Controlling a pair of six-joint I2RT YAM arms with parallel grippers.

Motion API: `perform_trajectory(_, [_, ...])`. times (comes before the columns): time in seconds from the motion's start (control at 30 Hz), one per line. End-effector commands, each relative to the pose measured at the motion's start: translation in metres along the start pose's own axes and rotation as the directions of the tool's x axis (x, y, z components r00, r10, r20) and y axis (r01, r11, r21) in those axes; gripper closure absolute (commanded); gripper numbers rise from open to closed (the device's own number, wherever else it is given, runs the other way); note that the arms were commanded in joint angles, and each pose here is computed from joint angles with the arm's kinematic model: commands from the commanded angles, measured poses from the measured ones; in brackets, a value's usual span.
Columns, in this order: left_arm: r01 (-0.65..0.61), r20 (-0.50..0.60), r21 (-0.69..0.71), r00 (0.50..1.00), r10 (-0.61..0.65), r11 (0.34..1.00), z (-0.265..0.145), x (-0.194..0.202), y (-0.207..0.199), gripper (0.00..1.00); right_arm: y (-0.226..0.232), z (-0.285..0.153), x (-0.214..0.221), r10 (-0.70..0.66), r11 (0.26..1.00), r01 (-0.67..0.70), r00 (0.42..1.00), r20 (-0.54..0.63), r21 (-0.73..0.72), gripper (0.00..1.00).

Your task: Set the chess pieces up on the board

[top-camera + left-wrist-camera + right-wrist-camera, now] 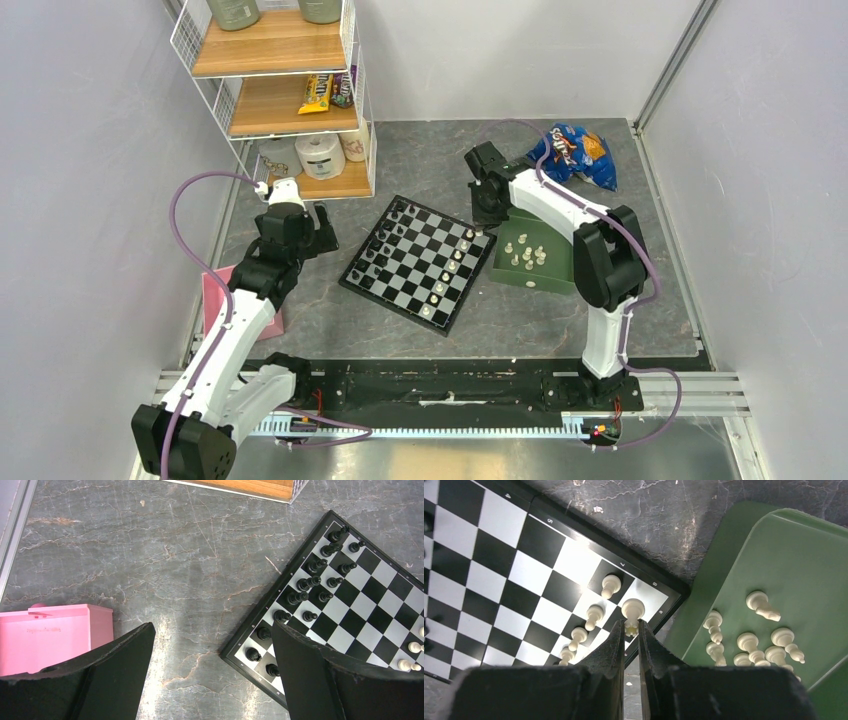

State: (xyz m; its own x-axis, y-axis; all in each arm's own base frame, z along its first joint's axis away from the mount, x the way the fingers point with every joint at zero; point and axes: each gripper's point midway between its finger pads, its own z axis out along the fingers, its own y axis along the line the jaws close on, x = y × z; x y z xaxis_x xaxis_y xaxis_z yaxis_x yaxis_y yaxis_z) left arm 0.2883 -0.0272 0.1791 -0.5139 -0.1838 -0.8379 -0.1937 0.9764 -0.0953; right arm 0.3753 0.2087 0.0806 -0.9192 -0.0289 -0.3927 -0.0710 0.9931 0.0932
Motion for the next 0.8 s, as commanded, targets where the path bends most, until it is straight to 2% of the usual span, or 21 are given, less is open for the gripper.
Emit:
perform_trajectory(0.0, [-0.002,0.022,0.006,1.0,0.001,1.0,-0.001,-0.008,-0.001,0.06,-0.003,0.005,-0.007,-0.016,0.999,0.016,1.0,0.004,0.028,0.9])
perform_trajectory(0.4, [-0.006,0.019,-0.005,1.0,0.006,1.0,0.0,-0.008,0.001,0.06,-0.009,0.012,0.003,-0.023,0.998,0.025,0.999,-0.034,0.056,0.9])
perform_trajectory(0.77, [-0.005,0.02,-0.004,1.0,0.005,1.0,-0.001,-0.008,0.001,0.06,-0.004,0.017,0.003,-0.015,0.999,0.017,0.999,-0.041,0.035,0.86])
